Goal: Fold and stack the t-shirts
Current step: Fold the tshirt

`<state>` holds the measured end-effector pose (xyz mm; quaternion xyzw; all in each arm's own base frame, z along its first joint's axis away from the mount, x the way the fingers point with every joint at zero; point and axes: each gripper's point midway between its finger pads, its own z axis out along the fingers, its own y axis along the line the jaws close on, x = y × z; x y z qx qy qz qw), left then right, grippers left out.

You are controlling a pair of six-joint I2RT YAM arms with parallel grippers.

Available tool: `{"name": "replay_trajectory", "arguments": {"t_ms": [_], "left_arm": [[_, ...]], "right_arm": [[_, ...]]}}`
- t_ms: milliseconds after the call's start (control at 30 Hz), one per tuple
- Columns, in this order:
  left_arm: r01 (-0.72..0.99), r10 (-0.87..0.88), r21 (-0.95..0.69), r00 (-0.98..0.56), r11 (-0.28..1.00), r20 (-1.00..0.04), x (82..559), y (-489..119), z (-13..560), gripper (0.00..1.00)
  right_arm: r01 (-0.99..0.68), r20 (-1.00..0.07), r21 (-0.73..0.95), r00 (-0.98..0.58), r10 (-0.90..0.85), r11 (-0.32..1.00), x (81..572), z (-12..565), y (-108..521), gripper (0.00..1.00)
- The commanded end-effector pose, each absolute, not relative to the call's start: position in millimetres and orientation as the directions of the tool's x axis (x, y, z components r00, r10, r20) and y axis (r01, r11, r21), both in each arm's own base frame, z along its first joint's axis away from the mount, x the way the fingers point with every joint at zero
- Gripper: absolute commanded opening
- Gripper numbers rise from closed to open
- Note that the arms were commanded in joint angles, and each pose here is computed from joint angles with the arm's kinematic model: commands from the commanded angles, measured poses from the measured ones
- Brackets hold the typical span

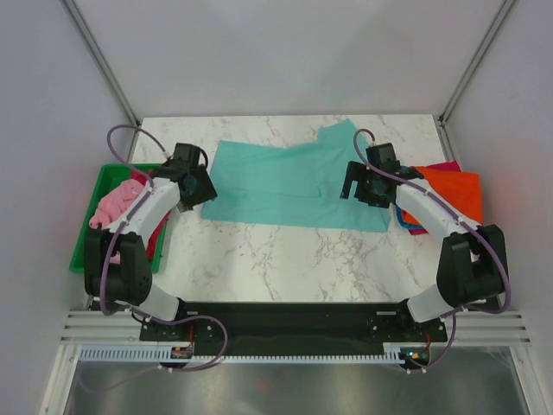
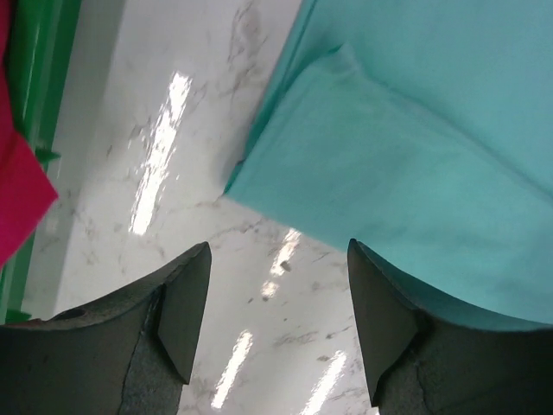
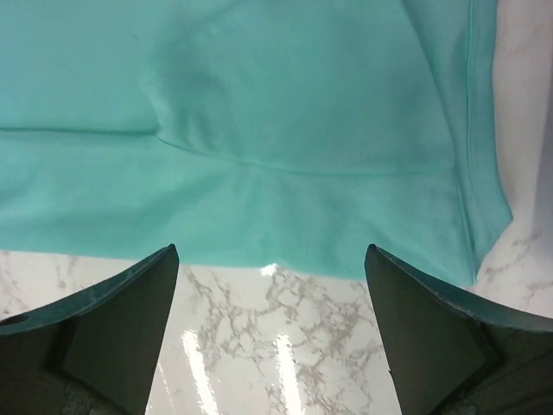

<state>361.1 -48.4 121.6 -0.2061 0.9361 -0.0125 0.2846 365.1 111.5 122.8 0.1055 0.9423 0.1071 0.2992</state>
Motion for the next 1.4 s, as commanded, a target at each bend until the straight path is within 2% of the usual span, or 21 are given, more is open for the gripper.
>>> {"name": "replay_trajectory", "arguments": {"t_ms": [0,200,633,800,900,1033,1200,1233,1300,1367], "left_arm": [[-0.448,-0.482,-0.204,-0.692,0.870,-0.537,352.8,-42.4,105.9,0.72],[-0.485,-0.549,-0.270,-0.653,0.832,-0.521,344.9,-45.8,82.5,0.71],[-0.543,-0.590,-0.261,-0.616,0.798,-0.522,360.2,-40.0,51.0,0.73],[-0.563,-0.604,-0.253,-0.616,0.787,-0.505,364.4,-40.6,36.0,0.69],[-0.574,-0.608,-0.243,-0.616,0.782,-0.501,366.2,-39.7,29.1,0.61],[-0.582,-0.611,-0.236,-0.614,0.778,-0.500,368.7,-38.8,22.7,0.38],[-0.572,-0.612,-0.255,-0.611,0.780,-0.503,369.3,-41.0,22.4,0.16],[-0.568,-0.613,-0.263,-0.607,0.780,-0.506,368.3,-41.5,25.4,0.09],[-0.575,-0.615,-0.256,-0.606,0.777,-0.504,359.6,-39.4,25.7,0.03],[-0.598,-0.620,-0.237,-0.587,0.765,-0.521,347.5,-31.3,33.3,0.02]], "right_arm": [[0.178,-0.522,0.309,-0.789,0.323,0.934,343.8,110.4,107.1,0.97],[0.293,-0.520,0.278,-0.755,0.400,0.915,319.0,85.3,60.8,0.98],[0.355,-0.487,0.253,-0.757,0.436,0.900,313.8,41.2,49.4,0.97],[0.379,-0.481,0.224,-0.758,0.440,0.898,310.9,24.7,43.9,0.94],[0.385,-0.468,0.217,-0.765,0.442,0.897,307.9,15.8,43.6,0.93],[0.383,-0.463,0.206,-0.773,0.434,0.901,306.5,10.6,42.6,0.93],[0.376,-0.465,0.201,-0.776,0.426,0.905,306.7,10.5,42.6,0.92],[0.379,-0.465,0.198,-0.776,0.427,0.904,305.7,10.3,41.5,0.92],[0.390,-0.464,0.188,-0.774,0.432,0.901,302.5,10.3,39.2,0.92],[0.398,-0.465,0.177,-0.773,0.433,0.900,297.9,9.7,36.5,0.92]]}}
